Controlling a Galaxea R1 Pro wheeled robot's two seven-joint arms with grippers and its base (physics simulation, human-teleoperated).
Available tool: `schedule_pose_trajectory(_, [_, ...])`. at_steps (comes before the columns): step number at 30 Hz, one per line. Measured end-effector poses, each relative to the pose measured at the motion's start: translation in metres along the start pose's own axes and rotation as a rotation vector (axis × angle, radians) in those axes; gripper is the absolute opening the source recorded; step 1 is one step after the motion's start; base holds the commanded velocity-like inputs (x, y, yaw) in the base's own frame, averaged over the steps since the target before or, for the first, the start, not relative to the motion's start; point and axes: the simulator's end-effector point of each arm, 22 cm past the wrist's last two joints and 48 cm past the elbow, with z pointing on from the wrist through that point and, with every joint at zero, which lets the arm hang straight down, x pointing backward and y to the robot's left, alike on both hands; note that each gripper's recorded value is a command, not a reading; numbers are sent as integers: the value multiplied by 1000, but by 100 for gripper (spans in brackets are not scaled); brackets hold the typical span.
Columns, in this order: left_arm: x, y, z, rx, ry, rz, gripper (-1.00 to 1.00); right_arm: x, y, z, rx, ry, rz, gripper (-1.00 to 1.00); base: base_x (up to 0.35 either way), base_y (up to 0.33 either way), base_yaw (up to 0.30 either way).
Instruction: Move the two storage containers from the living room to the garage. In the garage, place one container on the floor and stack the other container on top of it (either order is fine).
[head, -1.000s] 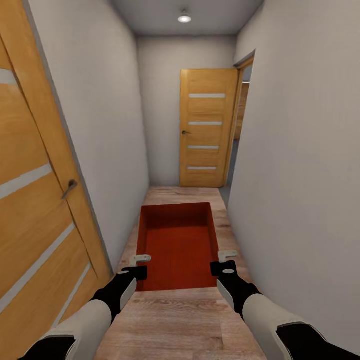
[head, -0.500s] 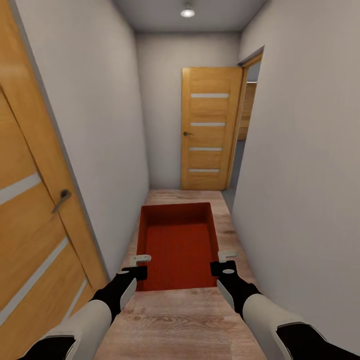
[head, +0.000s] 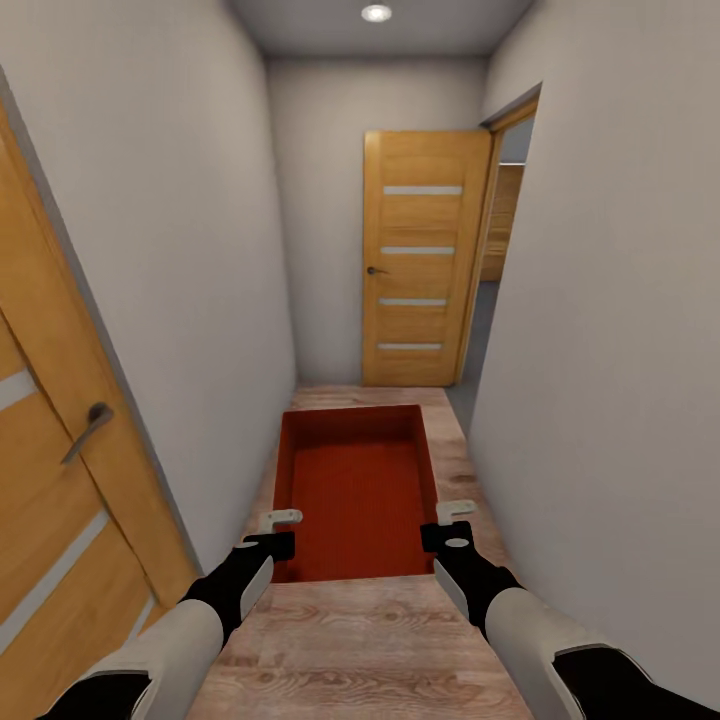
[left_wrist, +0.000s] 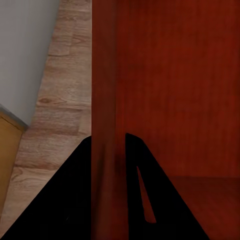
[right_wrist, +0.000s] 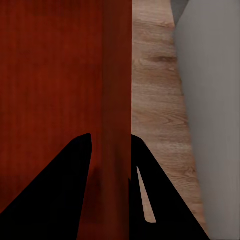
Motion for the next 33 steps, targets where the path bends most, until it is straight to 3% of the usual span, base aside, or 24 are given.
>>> schedule_pose_trajectory(13, [0, 0, 0, 0, 0, 0, -100, 0, 0, 0, 0, 0, 0, -100, 323, 0, -113])
schedule_pose_trajectory(33, [0, 0, 0, 0, 1, 0, -100, 0, 0, 0, 0, 0, 0, -100, 323, 0, -4])
